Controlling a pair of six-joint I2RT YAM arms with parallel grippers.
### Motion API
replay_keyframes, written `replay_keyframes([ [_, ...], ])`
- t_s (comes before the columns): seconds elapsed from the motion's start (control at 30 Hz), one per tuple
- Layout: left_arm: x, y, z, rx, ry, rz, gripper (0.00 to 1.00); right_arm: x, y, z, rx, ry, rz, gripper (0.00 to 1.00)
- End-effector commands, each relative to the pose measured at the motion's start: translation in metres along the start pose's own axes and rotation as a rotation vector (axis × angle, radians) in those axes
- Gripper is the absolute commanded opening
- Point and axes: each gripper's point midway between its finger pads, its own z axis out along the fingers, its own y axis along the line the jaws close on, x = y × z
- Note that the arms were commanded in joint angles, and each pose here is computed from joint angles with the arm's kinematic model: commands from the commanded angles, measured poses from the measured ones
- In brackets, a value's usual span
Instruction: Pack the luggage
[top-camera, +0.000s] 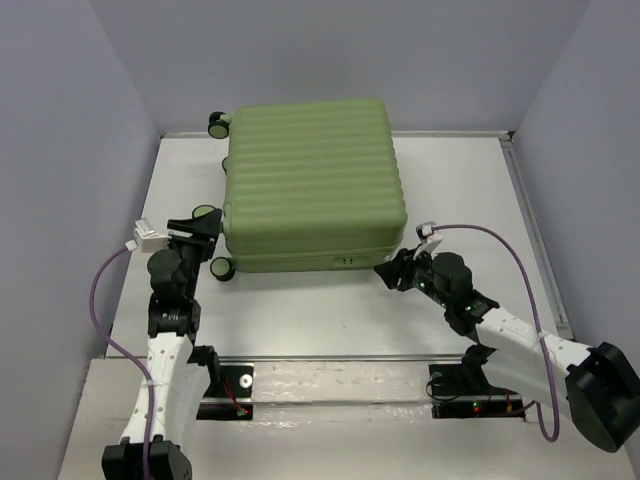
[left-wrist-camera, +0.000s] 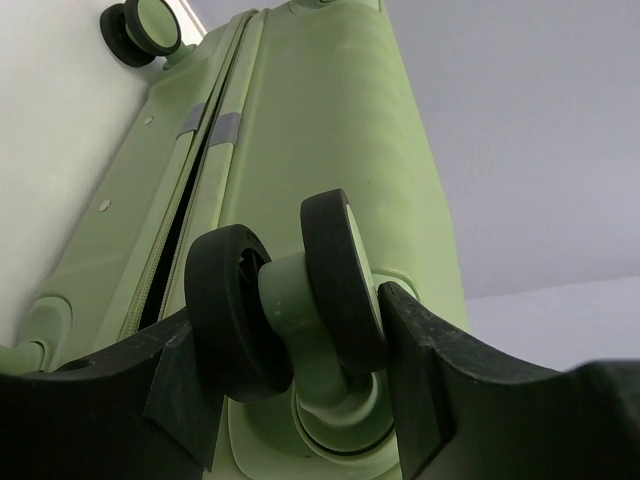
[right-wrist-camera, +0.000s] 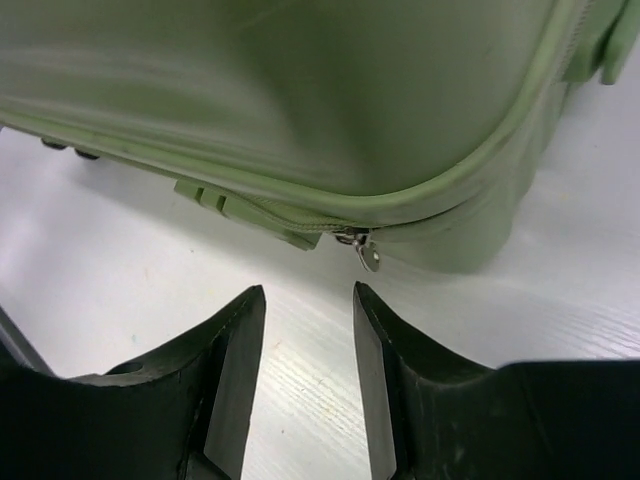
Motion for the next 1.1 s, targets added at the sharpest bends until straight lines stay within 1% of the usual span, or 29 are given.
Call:
replay_keyframes([
  [0.0, 0.037, -0.02, -0.013, 0.146, 0.178, 0.196, 0.06, -0.031, -0.012, -0.002, 0.095, -0.12, -0.014, 0.44],
  [0.03, 0.04, -0.021, -0.014, 0.15, 0.189, 0.198, 0.06, -0.031, -0.012, -0.003, 0.1, -0.119, -0.016, 0.39],
  [0.13, 0.04, -0.022, -0.014, 0.15, 0.188, 0.202, 0.06, -0.03, -0.016, -0.005, 0.125, -0.102, -0.015, 0.38],
  [0.2, 0.04, -0.023, -0.015, 0.153, 0.19, 0.204, 0.06, -0.029, -0.019, -0.007, 0.145, -0.099, -0.009, 0.4],
  [0.27, 0.04, -0.023, -0.015, 0.154, 0.189, 0.204, 0.06, -0.03, -0.02, -0.007, 0.153, -0.102, -0.007, 0.45],
  [0.33, 0.04, -0.023, -0.015, 0.154, 0.188, 0.206, 0.06, -0.029, -0.024, -0.003, 0.171, -0.086, -0.018, 0.46],
  [0.47, 0.038, -0.023, -0.016, 0.149, 0.185, 0.216, 0.06, -0.032, -0.026, 0.005, 0.195, -0.075, -0.027, 0.46],
  [0.73, 0.04, -0.02, -0.015, 0.141, 0.191, 0.224, 0.06, -0.051, -0.02, 0.014, 0.176, -0.126, -0.071, 0.44],
  [0.83, 0.04, -0.019, -0.016, 0.138, 0.189, 0.227, 0.06, -0.055, -0.023, 0.013, 0.194, -0.136, -0.082, 0.44],
  [0.97, 0.041, -0.019, -0.016, 0.14, 0.193, 0.225, 0.06, -0.06, -0.022, 0.016, 0.19, -0.16, -0.096, 0.4],
  [1.07, 0.041, -0.018, -0.017, 0.139, 0.196, 0.23, 0.06, -0.066, -0.02, 0.02, 0.182, -0.187, -0.101, 0.33],
])
